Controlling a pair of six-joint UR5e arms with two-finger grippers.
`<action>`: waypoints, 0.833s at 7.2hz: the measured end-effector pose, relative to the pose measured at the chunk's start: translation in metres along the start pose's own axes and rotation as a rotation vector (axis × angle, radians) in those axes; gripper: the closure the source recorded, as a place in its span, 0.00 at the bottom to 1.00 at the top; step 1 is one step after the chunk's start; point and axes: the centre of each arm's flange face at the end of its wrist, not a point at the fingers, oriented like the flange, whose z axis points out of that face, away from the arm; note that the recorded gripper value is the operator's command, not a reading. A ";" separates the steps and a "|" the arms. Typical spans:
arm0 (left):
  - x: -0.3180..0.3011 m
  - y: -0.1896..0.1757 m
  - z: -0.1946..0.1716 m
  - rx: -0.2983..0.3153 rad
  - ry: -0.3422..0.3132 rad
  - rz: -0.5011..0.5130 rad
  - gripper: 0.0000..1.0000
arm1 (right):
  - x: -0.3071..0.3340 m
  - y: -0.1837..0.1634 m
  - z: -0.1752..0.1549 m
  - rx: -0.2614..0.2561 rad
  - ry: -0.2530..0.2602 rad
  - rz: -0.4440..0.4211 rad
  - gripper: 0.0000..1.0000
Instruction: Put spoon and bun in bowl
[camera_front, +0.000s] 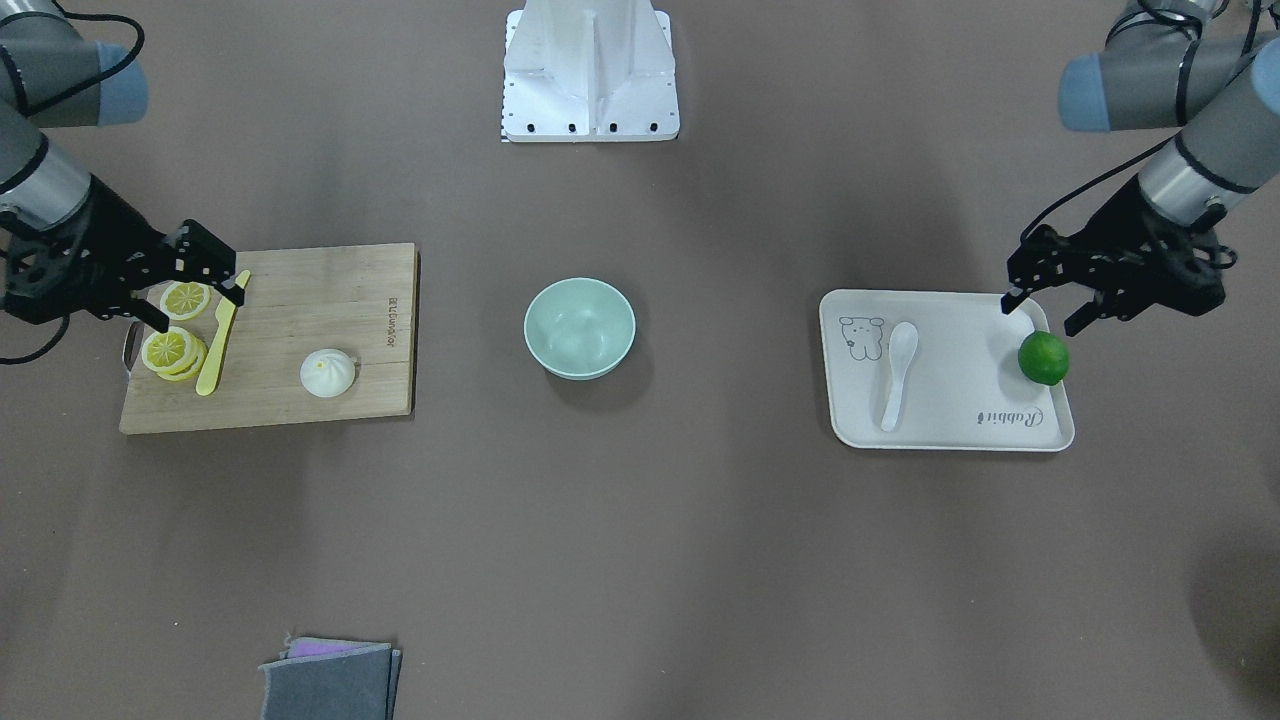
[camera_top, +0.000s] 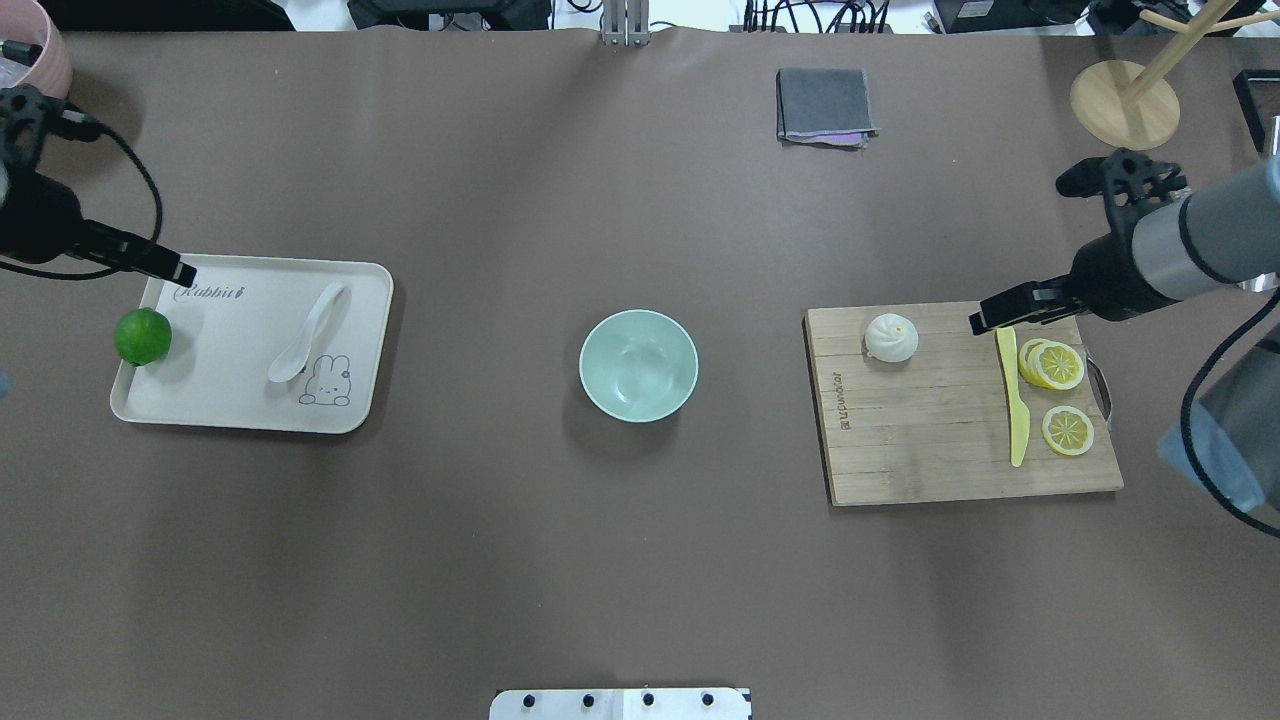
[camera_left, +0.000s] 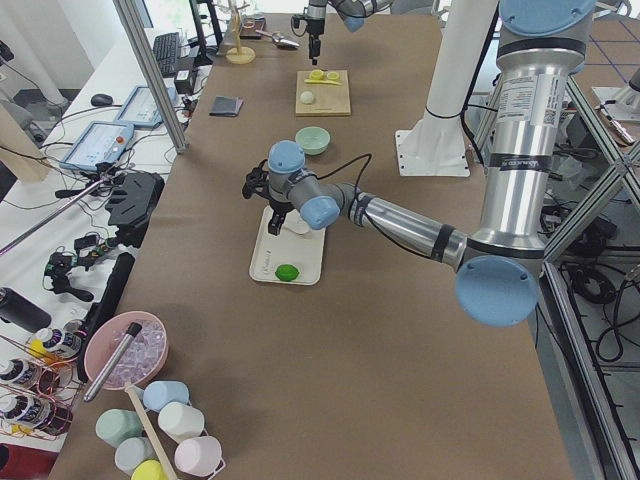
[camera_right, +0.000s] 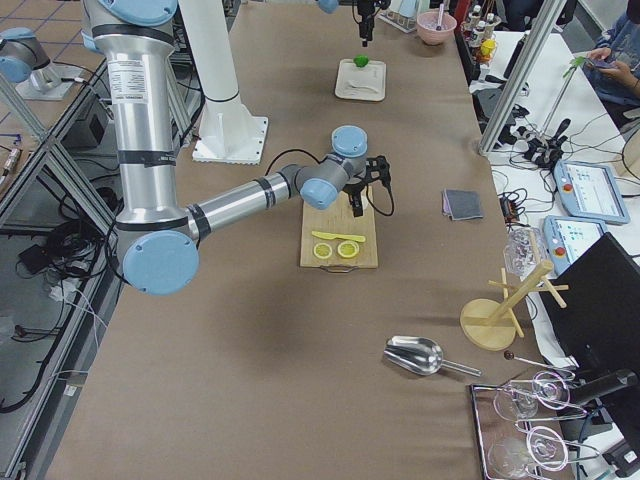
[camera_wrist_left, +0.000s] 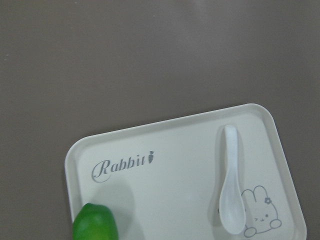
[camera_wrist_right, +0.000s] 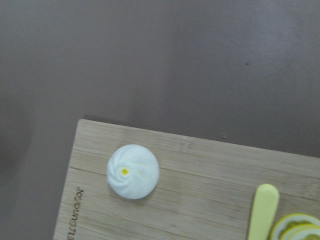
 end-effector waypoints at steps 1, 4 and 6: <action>0.019 -0.012 0.025 -0.018 -0.016 0.022 0.22 | -0.020 0.003 0.013 -0.002 0.001 -0.010 0.09; 0.060 -0.020 0.096 -0.059 -0.081 0.079 0.29 | -0.051 0.006 0.034 -0.005 0.027 -0.034 0.10; 0.065 -0.012 0.121 -0.090 -0.097 0.088 0.32 | -0.060 0.003 0.037 -0.014 0.038 -0.032 0.10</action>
